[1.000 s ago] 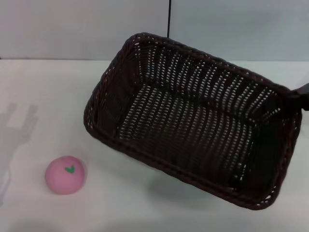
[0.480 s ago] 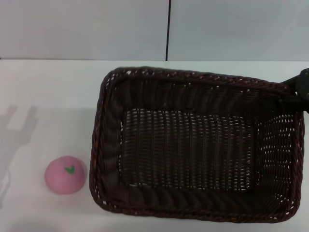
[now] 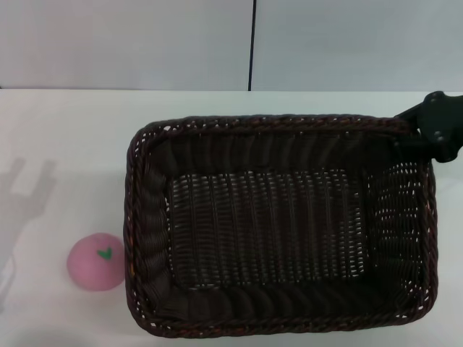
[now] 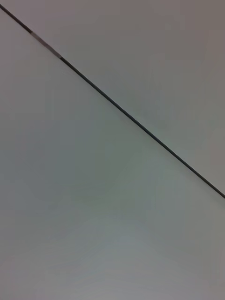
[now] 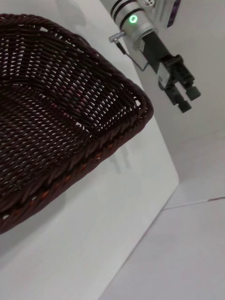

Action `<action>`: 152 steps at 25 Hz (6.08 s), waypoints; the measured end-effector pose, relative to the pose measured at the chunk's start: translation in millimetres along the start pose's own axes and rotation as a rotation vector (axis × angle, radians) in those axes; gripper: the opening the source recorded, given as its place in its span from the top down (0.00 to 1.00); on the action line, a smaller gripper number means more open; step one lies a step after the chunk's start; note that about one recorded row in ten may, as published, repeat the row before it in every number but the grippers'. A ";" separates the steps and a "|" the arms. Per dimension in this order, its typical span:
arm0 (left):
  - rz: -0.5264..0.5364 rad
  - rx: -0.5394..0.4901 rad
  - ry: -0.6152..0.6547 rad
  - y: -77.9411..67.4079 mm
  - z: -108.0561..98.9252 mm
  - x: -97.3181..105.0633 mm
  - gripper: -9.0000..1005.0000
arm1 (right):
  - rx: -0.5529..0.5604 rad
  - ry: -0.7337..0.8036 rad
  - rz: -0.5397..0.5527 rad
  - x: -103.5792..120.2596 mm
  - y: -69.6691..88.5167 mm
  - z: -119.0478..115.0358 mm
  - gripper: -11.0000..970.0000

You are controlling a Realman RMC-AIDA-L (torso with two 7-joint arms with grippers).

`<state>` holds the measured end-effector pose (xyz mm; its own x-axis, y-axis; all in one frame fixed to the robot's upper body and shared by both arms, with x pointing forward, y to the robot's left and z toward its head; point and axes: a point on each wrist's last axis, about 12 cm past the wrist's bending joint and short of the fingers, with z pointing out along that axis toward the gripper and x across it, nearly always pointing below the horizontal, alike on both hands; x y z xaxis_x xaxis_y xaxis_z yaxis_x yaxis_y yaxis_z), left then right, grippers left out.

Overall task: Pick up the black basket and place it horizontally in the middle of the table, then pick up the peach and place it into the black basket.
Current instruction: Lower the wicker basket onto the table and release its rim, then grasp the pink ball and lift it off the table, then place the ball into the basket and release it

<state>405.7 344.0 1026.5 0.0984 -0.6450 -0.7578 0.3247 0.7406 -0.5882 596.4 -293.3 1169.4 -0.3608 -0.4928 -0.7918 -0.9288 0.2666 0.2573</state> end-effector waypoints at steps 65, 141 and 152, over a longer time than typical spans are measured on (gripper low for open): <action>0.133 0.259 0.521 0.8 -30.5 1.6 0.44 | 0.785 -0.906 0.148 96.2 1.7 -10.7 0.22; -0.065 0.523 0.533 -52.8 73.9 60.7 0.86 | 0.780 -0.858 0.264 126.1 12.7 31.9 0.22; -0.060 0.480 0.386 -45.3 56.1 41.7 0.56 | 0.810 -0.886 0.273 126.3 10.7 26.4 0.22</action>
<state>447.9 273.0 1037.4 -0.2512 -0.5018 -0.8277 0.7151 0.4801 -0.5081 543.1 -330.8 1057.5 -0.0601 0.3075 -0.9496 -0.3977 0.8652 0.3054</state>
